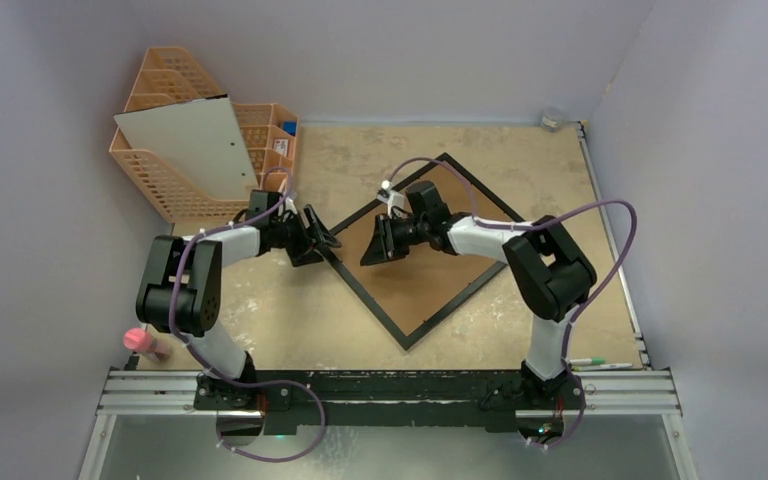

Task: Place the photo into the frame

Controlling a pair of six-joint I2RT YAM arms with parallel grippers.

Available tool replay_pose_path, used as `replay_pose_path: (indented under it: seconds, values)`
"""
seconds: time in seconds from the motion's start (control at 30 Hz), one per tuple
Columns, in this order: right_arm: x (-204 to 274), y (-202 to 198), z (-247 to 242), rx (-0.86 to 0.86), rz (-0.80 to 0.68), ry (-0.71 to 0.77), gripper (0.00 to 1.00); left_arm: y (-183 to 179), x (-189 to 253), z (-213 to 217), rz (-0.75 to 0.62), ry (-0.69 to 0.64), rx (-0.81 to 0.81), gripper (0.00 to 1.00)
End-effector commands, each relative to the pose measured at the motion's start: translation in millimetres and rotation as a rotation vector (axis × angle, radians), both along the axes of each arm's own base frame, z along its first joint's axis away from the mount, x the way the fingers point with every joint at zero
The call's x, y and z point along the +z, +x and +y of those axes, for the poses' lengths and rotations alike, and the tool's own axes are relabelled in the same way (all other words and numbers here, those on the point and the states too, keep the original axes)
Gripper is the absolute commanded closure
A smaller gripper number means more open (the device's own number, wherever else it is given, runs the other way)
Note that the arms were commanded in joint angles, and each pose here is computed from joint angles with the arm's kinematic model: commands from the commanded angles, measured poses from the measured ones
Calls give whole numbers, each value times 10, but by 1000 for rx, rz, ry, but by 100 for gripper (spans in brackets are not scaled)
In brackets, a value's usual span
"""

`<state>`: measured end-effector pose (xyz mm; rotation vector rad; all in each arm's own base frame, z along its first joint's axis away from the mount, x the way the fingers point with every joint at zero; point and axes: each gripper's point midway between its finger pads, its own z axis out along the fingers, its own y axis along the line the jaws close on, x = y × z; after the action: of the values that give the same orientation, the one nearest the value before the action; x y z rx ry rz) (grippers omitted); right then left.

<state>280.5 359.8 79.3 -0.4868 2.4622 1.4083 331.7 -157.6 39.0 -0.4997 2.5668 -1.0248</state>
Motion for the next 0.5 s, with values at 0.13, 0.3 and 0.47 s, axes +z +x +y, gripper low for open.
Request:
replay_pose_path:
  seconds: [0.13, 0.3, 0.47]
  values:
    - [30, -495, 12, 109, -22, 66, 77, -324, -156, -171, 61, 36, -94, 32]
    - [-38, -649, 2, 144, -7, 57, 79, -412, -241, -196, 78, 94, -95, 34]
    - [-193, -658, -48, 131, 11, 12, 81, -472, -359, -94, 94, 171, -89, 40]
